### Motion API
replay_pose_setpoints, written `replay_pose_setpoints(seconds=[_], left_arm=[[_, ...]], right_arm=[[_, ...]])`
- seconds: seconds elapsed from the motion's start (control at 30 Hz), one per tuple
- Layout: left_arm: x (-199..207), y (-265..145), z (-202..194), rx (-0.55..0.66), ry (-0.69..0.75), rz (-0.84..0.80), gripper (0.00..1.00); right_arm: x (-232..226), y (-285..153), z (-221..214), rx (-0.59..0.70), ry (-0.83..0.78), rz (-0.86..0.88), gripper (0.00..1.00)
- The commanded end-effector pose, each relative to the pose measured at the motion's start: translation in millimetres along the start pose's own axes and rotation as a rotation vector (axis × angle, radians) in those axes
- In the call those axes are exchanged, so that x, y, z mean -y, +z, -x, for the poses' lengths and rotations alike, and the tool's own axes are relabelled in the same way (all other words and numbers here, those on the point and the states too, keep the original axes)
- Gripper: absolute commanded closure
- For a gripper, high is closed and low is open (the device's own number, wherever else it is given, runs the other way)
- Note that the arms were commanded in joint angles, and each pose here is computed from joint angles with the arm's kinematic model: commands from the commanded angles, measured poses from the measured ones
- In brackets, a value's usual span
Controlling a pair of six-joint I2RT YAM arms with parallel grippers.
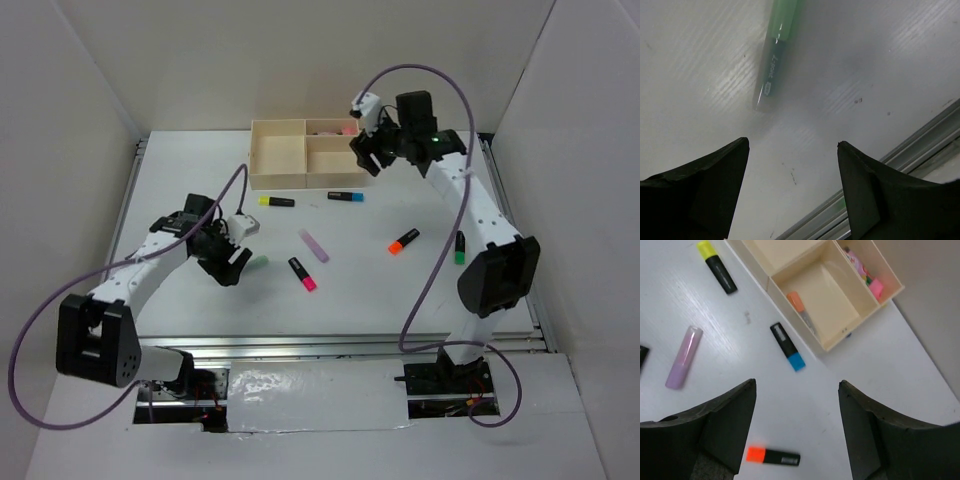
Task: Sort the stationery into containers
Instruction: Pick up the pen from the center of the board.
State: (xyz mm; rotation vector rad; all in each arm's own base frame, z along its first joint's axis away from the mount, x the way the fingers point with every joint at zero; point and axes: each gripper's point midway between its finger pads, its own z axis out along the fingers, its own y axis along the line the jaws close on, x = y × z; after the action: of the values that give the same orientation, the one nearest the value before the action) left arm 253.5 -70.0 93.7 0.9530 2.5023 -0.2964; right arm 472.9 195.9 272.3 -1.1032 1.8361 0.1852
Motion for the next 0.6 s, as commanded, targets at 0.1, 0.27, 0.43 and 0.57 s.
replay_pose_setpoints(seconds=[0.1, 0.27, 0.43, 0.57], left_arm=[[-7.8, 36.4, 23.1, -0.065, 0.049, 0.024, 0.18], [-16.1, 62.8, 31.5, -0.094, 0.069, 0.040, 0.18], [-19.5, 82.8, 32.3, -0.132, 0.093, 0.044, 0.34], [-20.7, 93.3, 25.7, -0.166, 0.114, 0.054, 0.45]], right_arm=[[-21.6, -61.9, -77.2, -0.123, 0.361, 0.078, 0.19], [-32.2, -93.5, -116.6, -0.150, 0.457, 0.066, 0.18], [-49.9, -111.7, -126.5, -0.142, 0.510, 0.099, 0.19], [-62.7, -116.9, -134.0, -0.152, 0.545, 0.131, 0.20]])
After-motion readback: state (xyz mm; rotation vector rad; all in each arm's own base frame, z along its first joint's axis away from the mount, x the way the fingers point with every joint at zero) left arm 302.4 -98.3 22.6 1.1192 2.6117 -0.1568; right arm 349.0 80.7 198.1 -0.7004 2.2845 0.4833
